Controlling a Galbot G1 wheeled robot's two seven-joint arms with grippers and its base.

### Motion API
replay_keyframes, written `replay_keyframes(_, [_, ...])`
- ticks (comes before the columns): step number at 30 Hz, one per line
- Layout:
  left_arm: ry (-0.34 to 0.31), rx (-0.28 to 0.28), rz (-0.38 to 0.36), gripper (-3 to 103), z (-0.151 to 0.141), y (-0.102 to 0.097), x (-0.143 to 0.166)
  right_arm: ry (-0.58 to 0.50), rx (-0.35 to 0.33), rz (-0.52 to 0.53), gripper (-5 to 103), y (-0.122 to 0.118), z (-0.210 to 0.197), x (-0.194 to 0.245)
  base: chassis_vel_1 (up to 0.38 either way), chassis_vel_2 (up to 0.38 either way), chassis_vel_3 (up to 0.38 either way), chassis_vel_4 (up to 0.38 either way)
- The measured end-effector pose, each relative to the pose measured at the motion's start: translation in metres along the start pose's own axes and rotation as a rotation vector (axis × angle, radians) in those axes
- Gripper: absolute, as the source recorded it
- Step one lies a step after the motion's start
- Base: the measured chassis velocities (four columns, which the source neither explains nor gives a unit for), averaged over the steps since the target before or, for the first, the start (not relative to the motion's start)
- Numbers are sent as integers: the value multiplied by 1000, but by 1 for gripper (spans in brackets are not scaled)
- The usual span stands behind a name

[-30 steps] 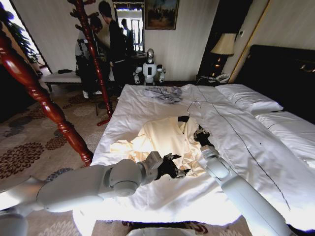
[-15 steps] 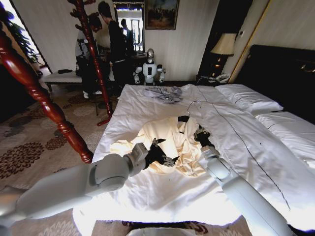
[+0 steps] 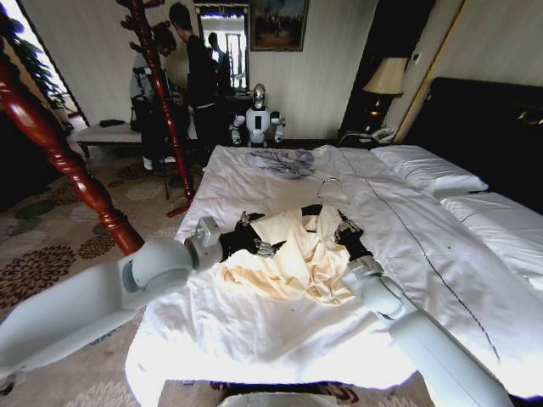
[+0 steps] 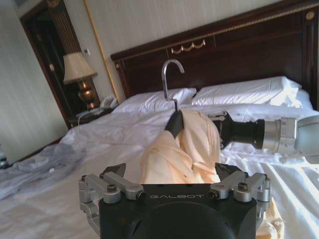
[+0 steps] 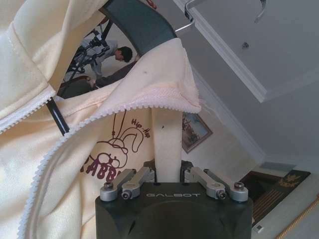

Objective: Pick up the clothes from the bed and hang them on the clothes hanger.

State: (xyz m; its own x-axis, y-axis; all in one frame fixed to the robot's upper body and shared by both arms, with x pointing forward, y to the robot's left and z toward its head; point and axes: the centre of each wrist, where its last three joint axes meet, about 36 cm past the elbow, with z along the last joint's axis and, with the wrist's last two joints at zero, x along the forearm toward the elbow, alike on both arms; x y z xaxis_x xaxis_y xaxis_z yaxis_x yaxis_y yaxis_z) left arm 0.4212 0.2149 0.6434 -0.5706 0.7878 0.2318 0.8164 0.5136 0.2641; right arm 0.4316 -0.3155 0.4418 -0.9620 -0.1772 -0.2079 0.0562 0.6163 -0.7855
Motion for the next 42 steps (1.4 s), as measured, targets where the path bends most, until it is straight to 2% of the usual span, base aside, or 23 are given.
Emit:
replay_keyframes(1, [-33,-2,6,100,11,19,-1,-12,11,0,20,0,0,1,0,0,0,0])
replay_keyframes(3, [-55,3,27,100,23,38,0,-25,26,0,20,1,2,1,0,0,0,0])
replay_keyframes(8, [-49,25,79,100,39,54,3,-54,47,3,20,0,3,2,0,0,0,0])
replay_keyframes(10, [-48,28,97,103,42,57,1,-59,52,3,20,1,3,1,0,0,0,0])
replay_keyframes(12, [-42,26,127,100,44,59,-6,-62,56,2,20,1,4,1,0,0,0,0])
replay_keyframes(19, [-27,40,171,99,47,64,-20,-71,73,-2,20,2,4,1,0,0,0,0])
replay_keyframes(26, [-6,57,187,98,56,69,-35,-90,91,-4,20,-3,5,0,0,0,0,0])
replay_keyframes(42, [28,70,239,93,62,55,-63,-155,118,-25,20,3,2,2,0,0,0,0])
